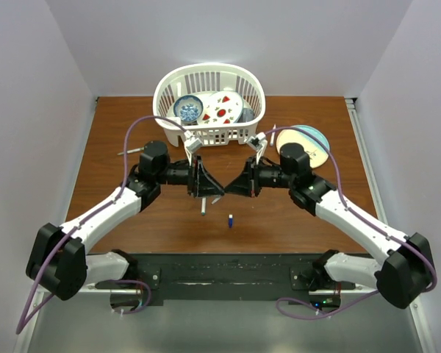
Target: Insert the pens into the pen caps
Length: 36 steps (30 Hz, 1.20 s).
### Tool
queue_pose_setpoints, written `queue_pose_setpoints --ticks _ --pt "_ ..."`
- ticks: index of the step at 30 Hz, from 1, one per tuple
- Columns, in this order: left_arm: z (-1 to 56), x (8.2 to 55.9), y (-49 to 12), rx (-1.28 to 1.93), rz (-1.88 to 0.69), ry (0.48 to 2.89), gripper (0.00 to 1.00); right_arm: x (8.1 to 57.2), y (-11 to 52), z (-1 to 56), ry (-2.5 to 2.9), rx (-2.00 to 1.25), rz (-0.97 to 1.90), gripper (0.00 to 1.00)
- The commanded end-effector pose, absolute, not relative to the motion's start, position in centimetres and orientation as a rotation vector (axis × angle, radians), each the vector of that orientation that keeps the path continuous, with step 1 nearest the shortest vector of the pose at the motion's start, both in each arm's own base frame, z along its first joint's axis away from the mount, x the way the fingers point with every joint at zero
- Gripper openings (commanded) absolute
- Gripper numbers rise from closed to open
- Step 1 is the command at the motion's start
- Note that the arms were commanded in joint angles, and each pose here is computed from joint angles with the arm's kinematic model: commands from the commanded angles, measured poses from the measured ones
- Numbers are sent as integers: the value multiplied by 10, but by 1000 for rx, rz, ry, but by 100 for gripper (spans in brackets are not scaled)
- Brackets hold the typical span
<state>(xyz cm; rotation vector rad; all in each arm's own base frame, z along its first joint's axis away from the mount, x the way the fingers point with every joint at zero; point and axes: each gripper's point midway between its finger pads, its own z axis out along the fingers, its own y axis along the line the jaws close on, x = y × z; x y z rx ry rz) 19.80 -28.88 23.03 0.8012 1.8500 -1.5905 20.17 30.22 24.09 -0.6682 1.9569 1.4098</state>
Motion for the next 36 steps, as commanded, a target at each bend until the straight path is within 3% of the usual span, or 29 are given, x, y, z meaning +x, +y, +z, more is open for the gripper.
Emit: queue_pose_setpoints --ticks 1,5,10,20,28,36 --pt "299 246 -289 446 -1494 1675 52 234 293 258 1909 -303 1340 0" --pt "318 251 -280 241 -1564 1538 60 262 274 267 1794 39 1314 0" --pt "314 257 -269 71 -1599 1479 65 277 248 292 1599 247 1302 0" --pt "308 264 -282 12 -1648 1477 68 287 229 343 1372 282 1264 0" --pt "306 282 -305 21 -1693 1486 68 287 241 344 1356 235 1301 0" --pt "318 284 -310 16 -1785 1379 60 282 250 327 1403 178 1312 0"
